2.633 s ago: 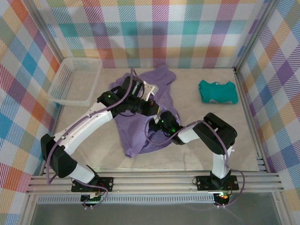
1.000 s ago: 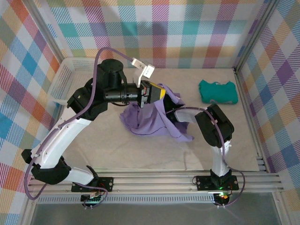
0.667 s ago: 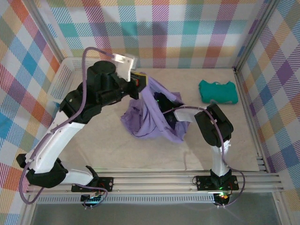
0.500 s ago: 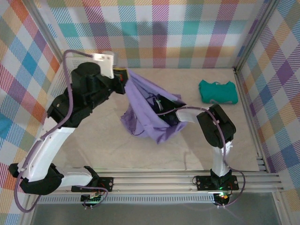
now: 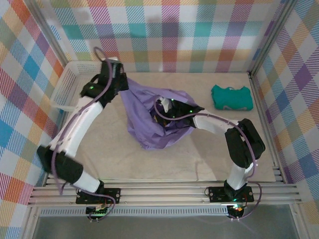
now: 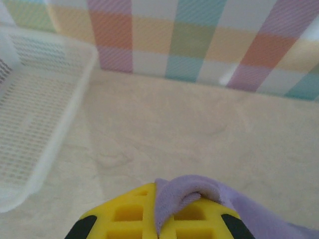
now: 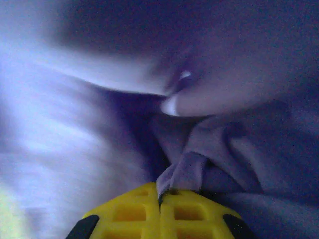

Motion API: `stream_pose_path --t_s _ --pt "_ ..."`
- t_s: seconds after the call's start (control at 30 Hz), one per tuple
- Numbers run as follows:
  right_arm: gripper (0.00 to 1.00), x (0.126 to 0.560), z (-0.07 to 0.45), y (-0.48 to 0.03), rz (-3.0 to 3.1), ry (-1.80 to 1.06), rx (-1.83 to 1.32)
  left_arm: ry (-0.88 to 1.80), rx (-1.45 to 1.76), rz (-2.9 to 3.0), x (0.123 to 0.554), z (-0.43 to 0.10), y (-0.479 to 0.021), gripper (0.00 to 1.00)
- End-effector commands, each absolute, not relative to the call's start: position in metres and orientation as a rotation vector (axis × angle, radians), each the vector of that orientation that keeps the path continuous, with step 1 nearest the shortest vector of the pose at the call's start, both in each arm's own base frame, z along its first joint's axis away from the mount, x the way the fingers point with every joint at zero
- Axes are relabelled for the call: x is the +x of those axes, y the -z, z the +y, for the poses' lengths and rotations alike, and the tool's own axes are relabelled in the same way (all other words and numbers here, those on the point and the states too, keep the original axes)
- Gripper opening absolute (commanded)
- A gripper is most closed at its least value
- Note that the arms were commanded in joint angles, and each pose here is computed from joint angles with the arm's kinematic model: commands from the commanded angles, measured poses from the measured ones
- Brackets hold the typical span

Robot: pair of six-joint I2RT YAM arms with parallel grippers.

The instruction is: Fold the inside-out t-shirt

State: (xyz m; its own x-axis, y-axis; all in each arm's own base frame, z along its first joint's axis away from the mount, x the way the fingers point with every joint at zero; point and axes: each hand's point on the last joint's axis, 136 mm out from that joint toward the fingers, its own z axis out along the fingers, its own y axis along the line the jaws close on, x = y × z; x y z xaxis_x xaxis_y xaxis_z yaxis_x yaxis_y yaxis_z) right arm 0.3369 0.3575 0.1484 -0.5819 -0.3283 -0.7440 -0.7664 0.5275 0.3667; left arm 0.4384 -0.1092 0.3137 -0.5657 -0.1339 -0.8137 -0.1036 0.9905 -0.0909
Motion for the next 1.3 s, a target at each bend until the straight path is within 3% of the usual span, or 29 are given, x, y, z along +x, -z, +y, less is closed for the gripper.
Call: stream_pose_path --t_s 0.0,0.17,0.37,0.47,0.7,0.73,0.87,1.0,1.27 --pt "0.00 0.315 0.367 -0.202 1.989 -1.040 -0.968 0.056 -0.235 2.254 0.468 -0.101 -0.280 0.00" --pt "0.00 0.308 0.337 -0.254 1.848 -1.056 -0.948 0.116 -0.481 2.337 0.479 -0.049 -0.217 0.00" --pt "0.00 0.315 0.332 -0.330 1.599 -1.277 -0.913 0.119 -0.554 2.452 0.442 -0.040 -0.142 0.00" --pt "0.00 0.325 0.334 -0.348 1.579 -1.275 -0.907 0.262 -0.545 2.504 0.420 -0.058 -0.112 0.00" --pt "0.00 0.338 0.288 -0.359 1.533 -1.201 -0.887 0.194 -0.629 2.505 0.372 -0.040 -0.084 0.00" --pt "0.00 0.335 0.285 -0.355 1.527 -1.185 -0.912 0.216 -0.633 2.490 0.369 -0.042 -0.089 0.04" --pt "0.00 0.324 0.287 -0.326 1.540 -1.187 -1.029 0.500 -0.440 2.332 0.371 -0.090 -0.146 0.52" --pt "0.00 0.316 0.291 -0.316 1.523 -1.230 -1.115 0.819 -0.220 2.180 0.379 -0.149 -0.198 0.74" --pt "0.00 0.320 0.293 -0.311 1.523 -1.210 -1.179 1.136 0.102 2.231 0.389 -0.248 -0.199 0.85"
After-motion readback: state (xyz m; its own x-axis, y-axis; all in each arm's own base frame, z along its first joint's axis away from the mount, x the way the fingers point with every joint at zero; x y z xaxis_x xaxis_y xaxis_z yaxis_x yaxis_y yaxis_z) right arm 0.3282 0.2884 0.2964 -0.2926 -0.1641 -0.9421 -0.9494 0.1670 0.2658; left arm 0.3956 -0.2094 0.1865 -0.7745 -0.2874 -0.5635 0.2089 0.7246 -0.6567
